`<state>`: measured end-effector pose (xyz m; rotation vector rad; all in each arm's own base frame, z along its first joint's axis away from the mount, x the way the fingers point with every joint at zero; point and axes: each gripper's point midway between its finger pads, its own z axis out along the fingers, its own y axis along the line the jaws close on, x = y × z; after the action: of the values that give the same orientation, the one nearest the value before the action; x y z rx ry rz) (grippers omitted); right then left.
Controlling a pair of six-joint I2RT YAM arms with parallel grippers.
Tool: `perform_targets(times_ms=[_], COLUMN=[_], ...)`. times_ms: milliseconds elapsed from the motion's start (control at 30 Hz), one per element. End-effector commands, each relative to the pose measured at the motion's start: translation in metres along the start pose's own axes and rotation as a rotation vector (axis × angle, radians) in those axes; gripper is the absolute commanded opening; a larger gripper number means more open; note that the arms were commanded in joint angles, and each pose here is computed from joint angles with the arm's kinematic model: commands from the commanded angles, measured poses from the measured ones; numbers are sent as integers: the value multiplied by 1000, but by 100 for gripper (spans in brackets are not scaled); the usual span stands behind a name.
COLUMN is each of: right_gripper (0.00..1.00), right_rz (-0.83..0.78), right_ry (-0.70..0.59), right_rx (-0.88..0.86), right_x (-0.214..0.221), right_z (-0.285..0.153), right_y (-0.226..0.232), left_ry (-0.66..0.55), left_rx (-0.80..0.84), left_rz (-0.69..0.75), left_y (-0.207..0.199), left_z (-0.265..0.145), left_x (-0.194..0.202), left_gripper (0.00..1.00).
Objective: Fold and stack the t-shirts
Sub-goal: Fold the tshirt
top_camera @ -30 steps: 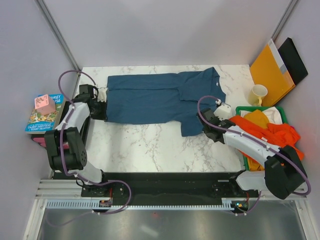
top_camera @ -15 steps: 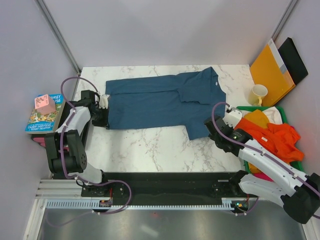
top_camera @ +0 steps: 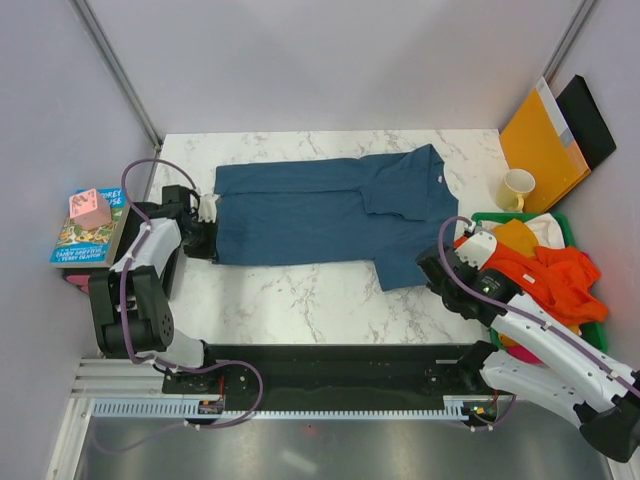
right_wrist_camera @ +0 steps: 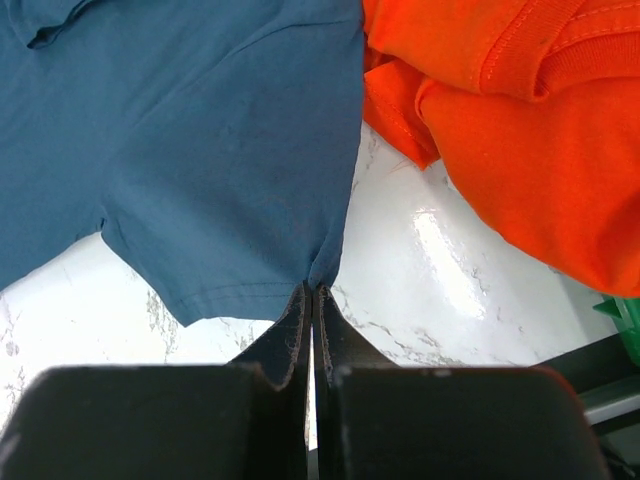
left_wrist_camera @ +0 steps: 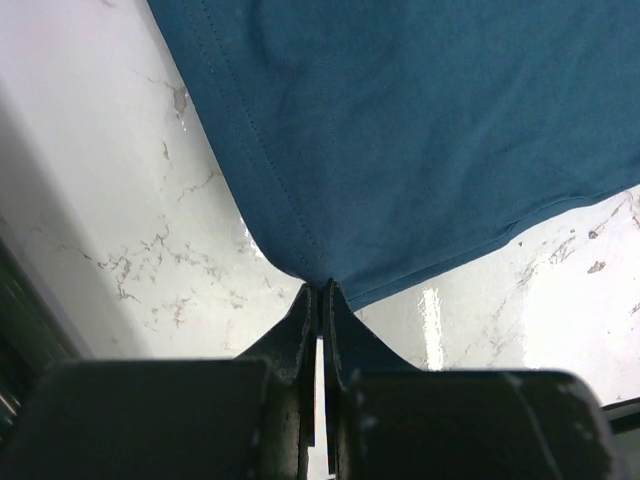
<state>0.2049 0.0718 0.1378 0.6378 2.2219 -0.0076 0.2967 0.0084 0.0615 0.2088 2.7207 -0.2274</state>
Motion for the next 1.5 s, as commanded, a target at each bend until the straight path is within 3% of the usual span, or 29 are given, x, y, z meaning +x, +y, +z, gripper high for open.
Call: perform_targets(times_ms=[0,300,567,1467], right_gripper=[0,0,0,0], right_rz=[6,-65,-44,-71], right_ry=[-31,-189,-228,-271], right_rx=[26,4,8,52], right_x=[-7,-75,-109,-210], right_z=[-5,-7,26,149], right_y=[-9,53,84,140], left_ry=[-52,-220,-249,-271], left_rx=[-13,-35,-33,-57], left_rz=[17,-27,-59,-87], left_y=[1,7,19,42], left_z=[-13,-44,-32,9], left_x=[-7,-77,-117,-176], left_gripper=[2,2,2,2])
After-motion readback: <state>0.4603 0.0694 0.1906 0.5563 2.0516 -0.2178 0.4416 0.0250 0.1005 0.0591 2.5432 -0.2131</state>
